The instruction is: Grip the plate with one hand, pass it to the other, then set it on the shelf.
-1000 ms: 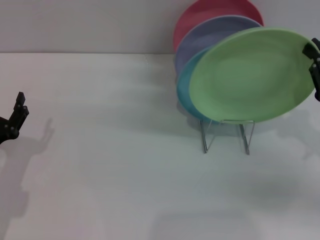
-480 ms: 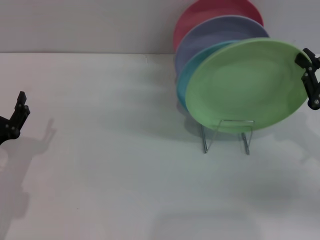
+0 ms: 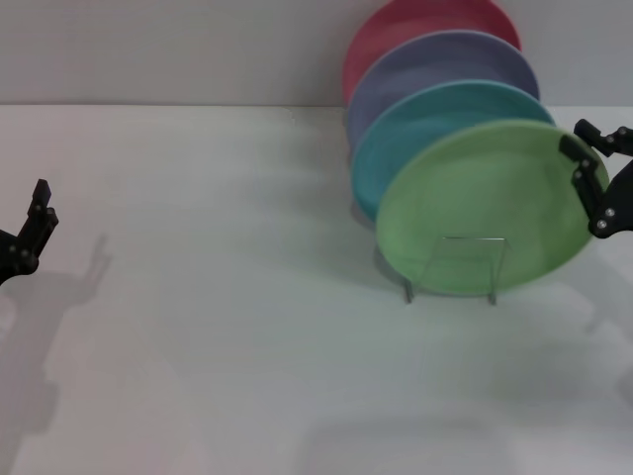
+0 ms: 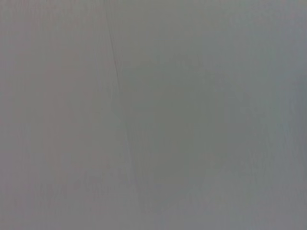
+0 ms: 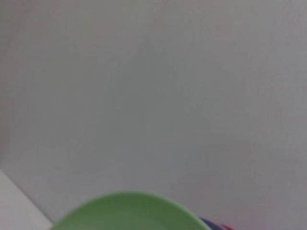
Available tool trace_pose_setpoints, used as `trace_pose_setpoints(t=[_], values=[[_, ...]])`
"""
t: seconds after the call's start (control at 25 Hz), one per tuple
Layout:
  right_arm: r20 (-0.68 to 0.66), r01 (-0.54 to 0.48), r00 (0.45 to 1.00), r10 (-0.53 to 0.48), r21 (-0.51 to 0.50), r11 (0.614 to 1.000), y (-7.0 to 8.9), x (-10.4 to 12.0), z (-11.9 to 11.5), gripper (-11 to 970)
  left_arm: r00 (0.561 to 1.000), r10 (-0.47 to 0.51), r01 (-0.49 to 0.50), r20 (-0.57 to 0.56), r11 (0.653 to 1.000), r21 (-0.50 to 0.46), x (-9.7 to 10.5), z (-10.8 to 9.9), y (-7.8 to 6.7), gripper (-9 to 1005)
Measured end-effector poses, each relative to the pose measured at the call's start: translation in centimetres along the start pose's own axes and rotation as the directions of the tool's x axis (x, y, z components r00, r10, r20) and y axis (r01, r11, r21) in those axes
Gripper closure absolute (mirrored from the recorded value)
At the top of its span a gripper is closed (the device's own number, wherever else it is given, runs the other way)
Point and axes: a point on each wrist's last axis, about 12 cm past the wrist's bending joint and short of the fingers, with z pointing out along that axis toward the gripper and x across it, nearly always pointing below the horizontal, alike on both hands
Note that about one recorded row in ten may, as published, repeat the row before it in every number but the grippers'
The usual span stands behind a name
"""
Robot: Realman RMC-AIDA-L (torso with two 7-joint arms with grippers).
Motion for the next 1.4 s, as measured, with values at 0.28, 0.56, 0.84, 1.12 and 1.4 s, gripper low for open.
trace_pose_setpoints(t=[0.28,0.56,0.84,1.12,1.4], values=[[-0.015,0.002,1.000,-0.002,-0.040,0.999,0.6,0.2,0.0,849,1.000,0.000,0.000,0.008,1.000,0.003,-0.1,0.2,-0.1,197],[0.012,0.000,1.000,0.001,-0.054,0.999,0.9,-0.1,-0.2,482,1.000,0.001,-0.001,0.010,1.000,0.005,-0.2,0.2,-0.2,197],[0.146,-0.004,0.989,0.008,-0.026,1.000,0.7,-1.7,-1.5,214,1.000,0.003,-0.003,0.011,1.000,0.007,-0.2,0.4,-0.2,197],[0.201,-0.091,0.979,0.023,0.337,0.937,-1.4,-2.1,-5.7,178,1.000,0.004,-0.004,0.005,1.000,-0.011,-0.1,0.1,0.1,197],[0.064,-0.189,0.976,0.206,0.714,0.674,-2.0,1.4,-10.2,158,1.000,0.008,-0.009,-0.006,1.000,-0.023,0.1,-0.1,0.4,197]])
